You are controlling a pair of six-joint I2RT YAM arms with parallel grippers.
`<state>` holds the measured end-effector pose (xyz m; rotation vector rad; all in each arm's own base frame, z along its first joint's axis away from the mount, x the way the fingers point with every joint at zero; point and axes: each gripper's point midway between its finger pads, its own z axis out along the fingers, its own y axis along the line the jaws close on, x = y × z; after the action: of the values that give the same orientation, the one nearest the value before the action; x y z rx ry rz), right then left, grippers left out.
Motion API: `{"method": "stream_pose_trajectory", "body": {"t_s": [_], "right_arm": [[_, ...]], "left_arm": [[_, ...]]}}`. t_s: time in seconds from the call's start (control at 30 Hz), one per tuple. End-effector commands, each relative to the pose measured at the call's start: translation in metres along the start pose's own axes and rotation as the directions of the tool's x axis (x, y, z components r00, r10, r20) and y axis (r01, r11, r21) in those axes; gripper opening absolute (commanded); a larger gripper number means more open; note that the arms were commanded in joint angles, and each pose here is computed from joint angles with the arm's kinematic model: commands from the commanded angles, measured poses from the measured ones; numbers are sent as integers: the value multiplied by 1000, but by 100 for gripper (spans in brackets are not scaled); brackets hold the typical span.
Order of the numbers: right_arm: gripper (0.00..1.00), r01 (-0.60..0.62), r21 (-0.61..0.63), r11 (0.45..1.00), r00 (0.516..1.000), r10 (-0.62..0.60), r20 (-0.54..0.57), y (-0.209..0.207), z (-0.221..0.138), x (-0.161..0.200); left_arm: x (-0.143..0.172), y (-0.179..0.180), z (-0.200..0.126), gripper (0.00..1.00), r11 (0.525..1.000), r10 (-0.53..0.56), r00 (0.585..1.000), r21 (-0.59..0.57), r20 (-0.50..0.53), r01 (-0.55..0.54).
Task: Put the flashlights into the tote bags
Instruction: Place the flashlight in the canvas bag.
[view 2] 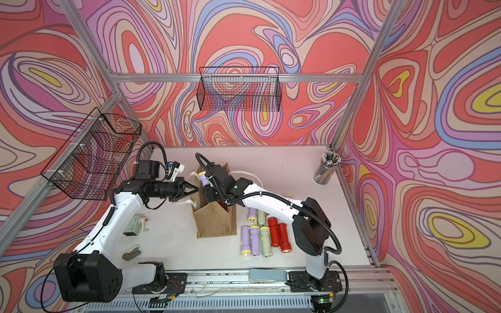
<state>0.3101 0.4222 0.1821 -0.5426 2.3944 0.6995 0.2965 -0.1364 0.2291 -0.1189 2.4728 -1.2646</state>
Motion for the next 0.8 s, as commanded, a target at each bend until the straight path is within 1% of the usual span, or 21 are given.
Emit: {"method": "stream_pose_trajectory", "body": {"t_s": [0.0,0.1,0.13,0.2,0.33,0.4,0.47,0.57,0.67,0.77], "right_arm": [[15,-13,43,999,1000,13,-3,-6,-24,6],[15,5,106,994,999,0,-45,-14,-28,20],[15,11,104,995,999,-8,-34,-9,-41,18],[15,19,101,995,998,-13,-60,-5,-46,24],[15,8,67,998,990,1,-138,7,-49,38],[15,-4,78,997,987,16,-157,7,-48,41],[15,-15,118,993,979,38,-199,-1,-31,51],[15,-33,131,991,968,64,-243,-1,-15,58],[15,-71,124,990,960,102,-261,3,-1,62],[15,-100,153,983,953,139,-269,-2,10,65]], "left_arm": [[-7,-13,-2,5,997,18,1000,74,9,-18],[-6,-13,-1,5,997,17,1000,79,6,-18],[-6,-13,-1,5,997,15,1000,80,5,-16],[-6,-13,-1,5,996,14,1000,84,3,-14],[-6,-16,0,5,995,9,1000,103,-1,-9],[-6,-16,0,5,994,10,1000,107,-3,-9],[-4,-16,2,6,993,5,1000,117,-16,-4],[-2,-14,4,6,992,-2,1000,125,-31,6],[0,-11,5,6,993,-3,999,118,-34,7],[1,-14,4,6,992,3,999,126,-36,2]]}}
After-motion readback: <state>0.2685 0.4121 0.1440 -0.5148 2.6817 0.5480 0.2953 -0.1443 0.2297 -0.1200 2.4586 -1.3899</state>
